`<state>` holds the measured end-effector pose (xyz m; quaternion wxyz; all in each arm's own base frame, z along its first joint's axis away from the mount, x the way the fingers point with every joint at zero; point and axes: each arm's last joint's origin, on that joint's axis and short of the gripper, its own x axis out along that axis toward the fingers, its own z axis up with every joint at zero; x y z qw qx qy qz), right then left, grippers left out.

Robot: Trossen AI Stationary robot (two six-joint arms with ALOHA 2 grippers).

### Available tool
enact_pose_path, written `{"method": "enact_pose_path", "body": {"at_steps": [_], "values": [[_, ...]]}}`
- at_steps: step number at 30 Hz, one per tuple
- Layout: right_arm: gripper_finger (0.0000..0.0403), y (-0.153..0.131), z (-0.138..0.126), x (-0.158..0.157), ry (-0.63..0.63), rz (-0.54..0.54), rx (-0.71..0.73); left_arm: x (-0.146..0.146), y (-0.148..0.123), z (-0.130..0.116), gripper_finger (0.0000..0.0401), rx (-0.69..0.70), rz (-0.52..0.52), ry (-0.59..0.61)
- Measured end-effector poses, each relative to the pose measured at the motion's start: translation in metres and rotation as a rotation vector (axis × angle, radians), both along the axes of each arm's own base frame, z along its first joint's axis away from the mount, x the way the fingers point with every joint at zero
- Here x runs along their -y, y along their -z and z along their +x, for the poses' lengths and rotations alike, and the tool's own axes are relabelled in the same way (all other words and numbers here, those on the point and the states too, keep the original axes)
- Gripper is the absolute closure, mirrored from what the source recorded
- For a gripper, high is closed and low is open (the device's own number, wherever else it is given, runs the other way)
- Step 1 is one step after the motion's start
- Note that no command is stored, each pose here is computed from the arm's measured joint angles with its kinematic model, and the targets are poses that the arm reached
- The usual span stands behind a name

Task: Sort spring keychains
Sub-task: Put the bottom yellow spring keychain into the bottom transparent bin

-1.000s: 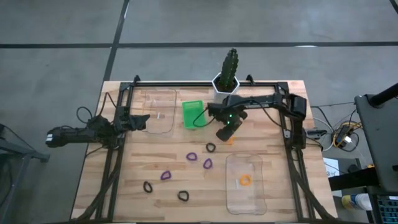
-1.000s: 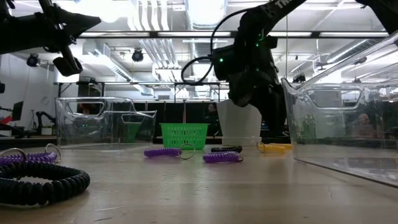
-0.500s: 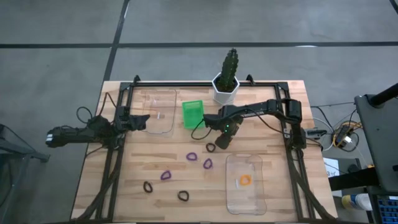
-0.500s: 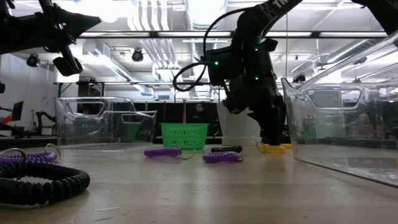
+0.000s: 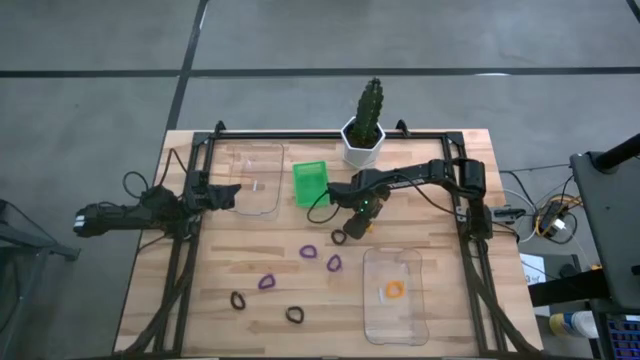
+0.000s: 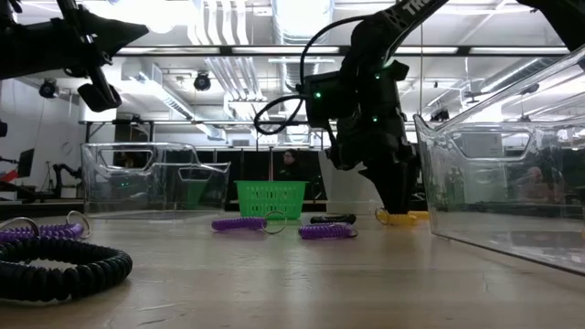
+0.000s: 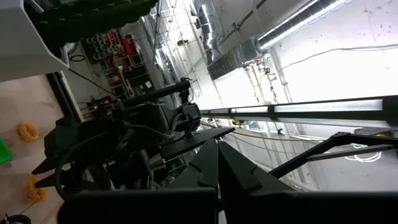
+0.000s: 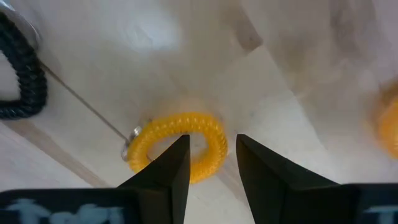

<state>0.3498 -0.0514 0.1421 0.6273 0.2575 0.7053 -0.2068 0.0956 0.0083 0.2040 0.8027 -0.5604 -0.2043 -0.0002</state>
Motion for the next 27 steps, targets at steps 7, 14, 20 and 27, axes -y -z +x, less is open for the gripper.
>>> {"method": "enact_pose_path", "body": {"at_steps": [7, 14, 20, 27], "values": [[0.0330, 0.009, -0.006, -0.001, 0.007, 0.016, -0.001, 0.000, 0.000, 0.000, 0.0399, 0.000, 0.000, -0.001], [0.0385, -0.003, -0.004, -0.001, -0.003, 0.016, 0.036, 0.000, 0.000, 0.000, 0.0399, 0.000, -0.001, -0.003], [0.0388, -0.052, -0.009, -0.004, 0.005, -0.002, 0.140, 0.000, 0.000, 0.000, 0.0399, -0.001, 0.003, -0.005], [0.0389, -0.113, -0.032, -0.025, 0.017, -0.013, 0.292, 0.000, 0.000, 0.000, 0.0399, -0.004, 0.011, -0.008]]}}
